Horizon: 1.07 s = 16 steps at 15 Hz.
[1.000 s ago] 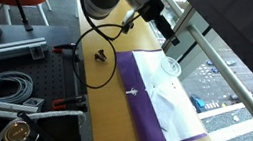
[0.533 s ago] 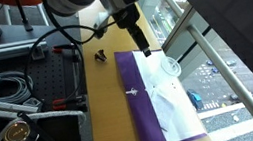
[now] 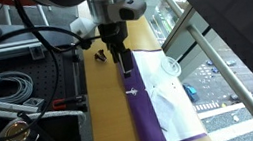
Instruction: Pick up the straw and place it inside the cup
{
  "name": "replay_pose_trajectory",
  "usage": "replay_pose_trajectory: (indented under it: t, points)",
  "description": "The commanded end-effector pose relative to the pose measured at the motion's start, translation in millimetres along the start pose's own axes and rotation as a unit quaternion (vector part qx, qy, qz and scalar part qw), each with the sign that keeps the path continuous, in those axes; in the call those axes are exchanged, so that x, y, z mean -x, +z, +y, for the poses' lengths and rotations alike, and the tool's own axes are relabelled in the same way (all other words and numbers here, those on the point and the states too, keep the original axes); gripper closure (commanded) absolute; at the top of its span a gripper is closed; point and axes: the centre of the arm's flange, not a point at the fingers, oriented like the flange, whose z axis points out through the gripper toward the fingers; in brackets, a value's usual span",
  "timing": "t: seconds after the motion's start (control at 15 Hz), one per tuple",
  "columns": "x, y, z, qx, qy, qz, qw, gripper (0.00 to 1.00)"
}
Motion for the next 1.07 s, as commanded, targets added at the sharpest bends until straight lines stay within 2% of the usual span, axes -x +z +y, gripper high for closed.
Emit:
replay_pose_trajectory:
  t: [0.0,0.2,0.33,0.53,0.6,0.73,1.0]
  points:
    - [-39,-25,17,-0.063,-0.048,-0.055,0.9954,0.0]
    - [-59,-35,24,-0.099,-0.087,-0.1,0.9863,0.0]
    - [-69,-45,31,-0.109,-0.097,-0.115,0.9826,0.0]
    - [-91,-73,38,-0.102,-0.085,-0.101,0.986,0.0]
    - [-74,-55,32,-0.102,-0.087,-0.102,0.9857,0.0]
    - [-88,-66,33,-0.098,-0.087,-0.095,0.9869,0.0]
    - [-88,-66,33,-0.096,-0.087,-0.095,0.987,0.0]
